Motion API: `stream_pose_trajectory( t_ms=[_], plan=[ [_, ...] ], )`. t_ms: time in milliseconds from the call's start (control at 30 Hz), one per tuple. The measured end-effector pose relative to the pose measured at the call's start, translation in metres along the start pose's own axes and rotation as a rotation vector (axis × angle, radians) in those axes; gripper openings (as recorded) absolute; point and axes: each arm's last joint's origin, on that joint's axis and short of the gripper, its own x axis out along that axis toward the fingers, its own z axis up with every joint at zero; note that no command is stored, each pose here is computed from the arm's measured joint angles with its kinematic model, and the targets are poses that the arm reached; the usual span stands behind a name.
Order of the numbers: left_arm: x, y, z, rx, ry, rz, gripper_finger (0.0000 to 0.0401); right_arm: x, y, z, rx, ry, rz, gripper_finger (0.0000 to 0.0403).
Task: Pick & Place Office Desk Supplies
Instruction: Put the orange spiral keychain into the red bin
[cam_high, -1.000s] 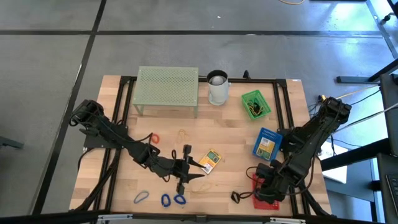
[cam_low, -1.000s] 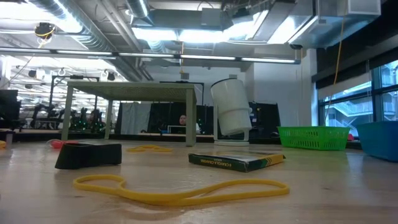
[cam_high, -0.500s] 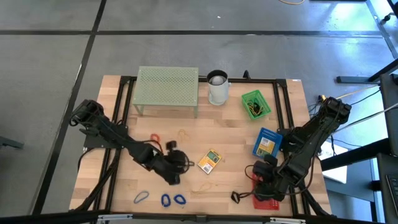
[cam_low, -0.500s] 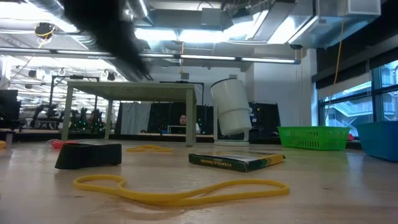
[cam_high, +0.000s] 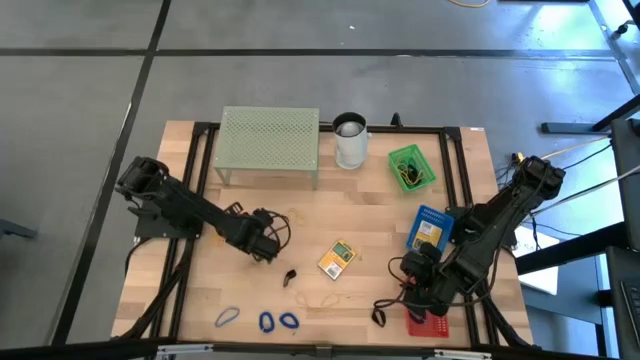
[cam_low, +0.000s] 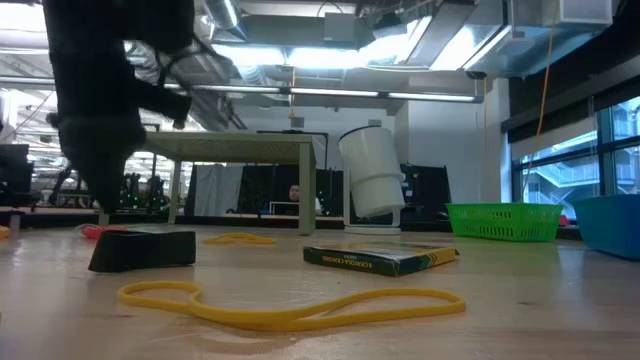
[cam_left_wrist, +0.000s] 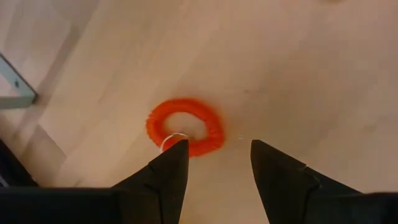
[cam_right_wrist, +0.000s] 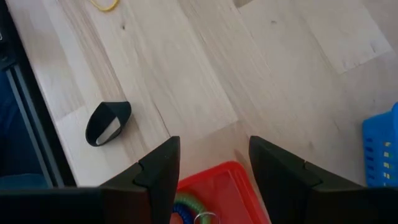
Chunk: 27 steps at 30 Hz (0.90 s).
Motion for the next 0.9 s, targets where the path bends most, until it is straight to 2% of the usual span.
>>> stream_pose_trajectory(
  t_ms=[200, 467, 633, 733, 900],
  plan=[
    [0.026, 0.017, 0.003, -0.047, 0.057, 0.046, 0.0169, 0.001, -0.001, 0.003, -0.024, -0.002, -0.002, 0.0194],
    [0.044, 0.026, 0.009, 0.0, 0.107, -0.027, 0.0168, 0.003, -0.002, 0.008, -0.042, -0.008, -0.007, 0.0194],
    [0.046, 0.03, 0.014, -0.03, 0.16, -0.058, 0.0167, 0.004, -0.003, 0.011, -0.032, -0.011, -0.009, 0.0194],
    [0.047, 0.031, 0.016, -0.011, 0.192, -0.089, 0.0155, 0.004, -0.003, 0.011, -0.032, -0.011, -0.009, 0.0194],
    [0.048, 0.031, 0.017, 0.01, 0.208, -0.12, 0.0108, 0.004, -0.003, 0.011, -0.034, -0.011, -0.009, 0.0194]
  ],
)
